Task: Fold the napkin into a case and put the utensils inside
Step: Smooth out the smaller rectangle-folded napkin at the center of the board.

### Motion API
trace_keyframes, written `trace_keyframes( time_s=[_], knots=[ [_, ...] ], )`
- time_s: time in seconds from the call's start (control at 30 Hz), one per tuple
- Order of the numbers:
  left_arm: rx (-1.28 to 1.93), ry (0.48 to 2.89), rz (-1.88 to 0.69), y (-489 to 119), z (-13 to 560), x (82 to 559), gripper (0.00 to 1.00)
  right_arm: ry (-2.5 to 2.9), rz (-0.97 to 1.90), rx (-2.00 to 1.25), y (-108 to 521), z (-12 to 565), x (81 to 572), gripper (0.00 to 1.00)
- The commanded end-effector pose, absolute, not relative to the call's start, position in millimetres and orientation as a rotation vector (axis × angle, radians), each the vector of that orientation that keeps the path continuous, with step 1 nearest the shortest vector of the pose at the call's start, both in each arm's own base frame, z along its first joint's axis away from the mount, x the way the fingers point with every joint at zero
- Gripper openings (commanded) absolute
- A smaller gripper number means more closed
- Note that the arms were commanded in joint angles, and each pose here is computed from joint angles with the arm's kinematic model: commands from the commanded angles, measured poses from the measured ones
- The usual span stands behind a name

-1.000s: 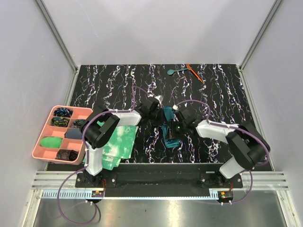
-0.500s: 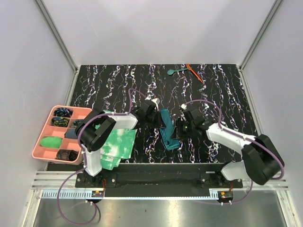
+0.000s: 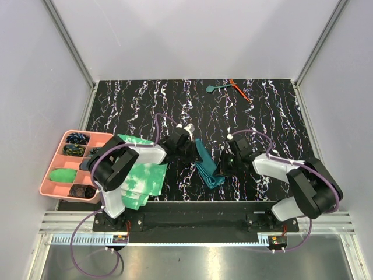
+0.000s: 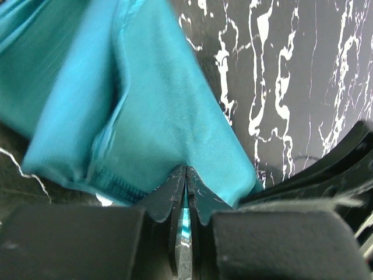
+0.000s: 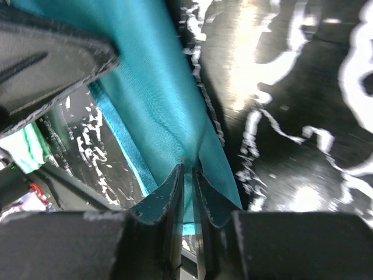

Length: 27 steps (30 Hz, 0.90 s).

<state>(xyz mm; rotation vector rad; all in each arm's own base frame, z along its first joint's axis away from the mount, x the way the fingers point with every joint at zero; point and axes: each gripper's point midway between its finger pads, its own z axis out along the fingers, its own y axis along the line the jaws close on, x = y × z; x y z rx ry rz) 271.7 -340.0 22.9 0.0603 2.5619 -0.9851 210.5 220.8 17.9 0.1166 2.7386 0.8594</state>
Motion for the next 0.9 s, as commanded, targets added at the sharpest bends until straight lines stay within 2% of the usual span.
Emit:
trace_keyframes(
  time_s=[0.0,0.03,0.07,0.17,0.2,0.3,0.5,0.63,0.87],
  knots=[
    [0.141,2.474,-0.993,-342,46,276,0.14,2.759,0.710,0.128,199,14,209,0.20],
    [0.156,2.443,-1.002,-344,58,279,0.17,2.761,0.715,0.104,199,16,209,0.21],
    [0.185,2.419,-1.003,-345,65,280,0.25,2.755,0.752,0.085,205,22,210,0.21],
    [0.214,2.348,-0.986,-344,98,289,0.39,2.736,0.818,0.057,214,36,214,0.21],
    [0.212,2.321,-0.986,-341,114,293,0.46,2.728,0.836,0.056,217,40,214,0.21],
    [0.197,2.275,-0.955,-329,138,299,0.54,2.678,0.898,0.040,225,62,220,0.22],
    [0.180,2.288,-0.857,-298,137,318,0.60,2.600,0.904,-0.029,231,98,236,0.35],
    [0.248,2.372,-0.949,-302,121,323,0.62,2.580,0.923,-0.096,240,108,250,0.38],
    [0.268,2.430,-0.898,-304,103,335,0.62,2.584,0.917,-0.169,252,103,281,0.41]
  ],
)
